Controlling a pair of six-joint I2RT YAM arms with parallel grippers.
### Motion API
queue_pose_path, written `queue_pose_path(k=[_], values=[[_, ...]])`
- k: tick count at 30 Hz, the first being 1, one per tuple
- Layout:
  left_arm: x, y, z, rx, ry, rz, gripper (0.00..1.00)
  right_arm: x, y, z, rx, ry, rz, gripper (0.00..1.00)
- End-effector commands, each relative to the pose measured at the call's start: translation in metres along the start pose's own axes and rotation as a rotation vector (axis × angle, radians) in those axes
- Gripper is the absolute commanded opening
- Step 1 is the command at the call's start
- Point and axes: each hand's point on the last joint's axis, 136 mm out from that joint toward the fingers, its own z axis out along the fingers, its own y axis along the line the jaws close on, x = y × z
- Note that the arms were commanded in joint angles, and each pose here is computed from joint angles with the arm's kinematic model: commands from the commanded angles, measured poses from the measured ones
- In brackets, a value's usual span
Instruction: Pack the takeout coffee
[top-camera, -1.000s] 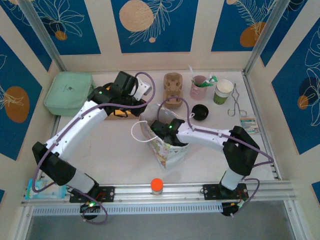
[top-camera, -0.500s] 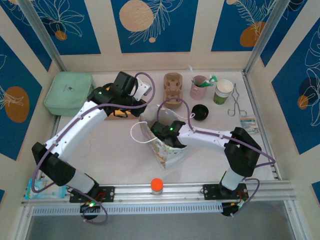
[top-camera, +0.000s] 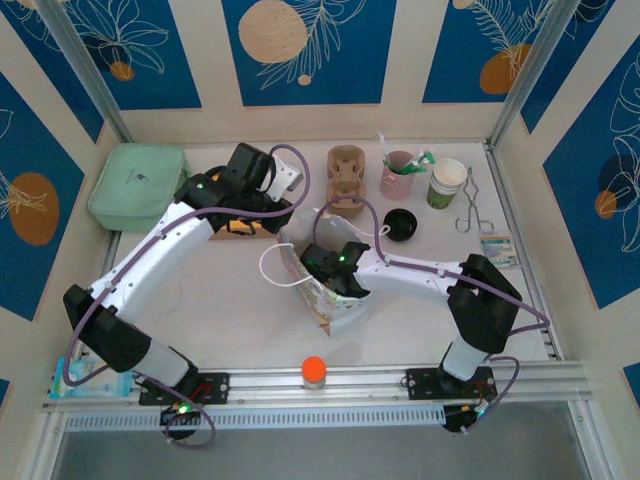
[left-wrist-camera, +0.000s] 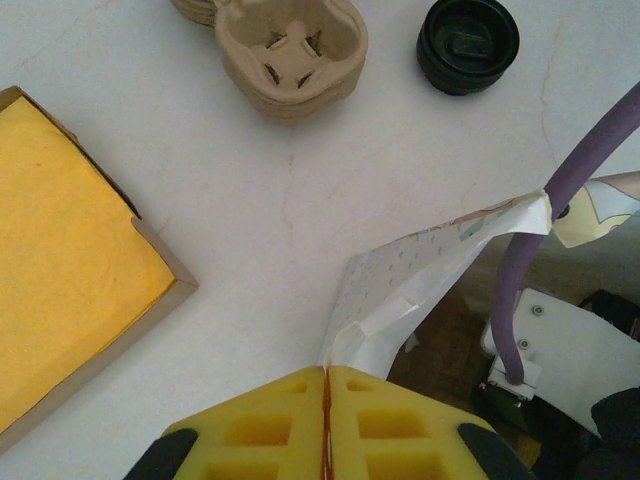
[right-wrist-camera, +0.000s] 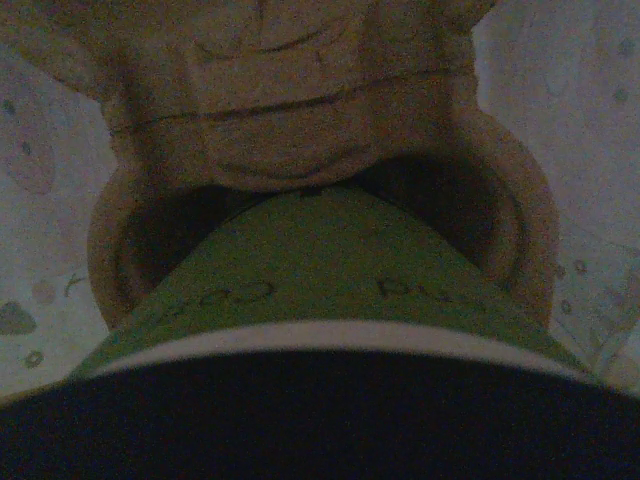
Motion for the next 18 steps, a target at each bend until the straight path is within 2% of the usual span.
queue_pose_path(k=[1, 18], values=[[-0.0037, 0.0037, -0.0073, -0.026, -0.031, -0.003, 0.09, 0.0022, -0.0106, 0.0681, 0.074, 0.037, 0.000, 0.45], [-0.0055, 0.0033, -0.0091, -0.025, -0.038, -0.002, 0.09, 0.0031, -0.0058, 0.0708, 0.051, 0.053, -0.006, 0.47]])
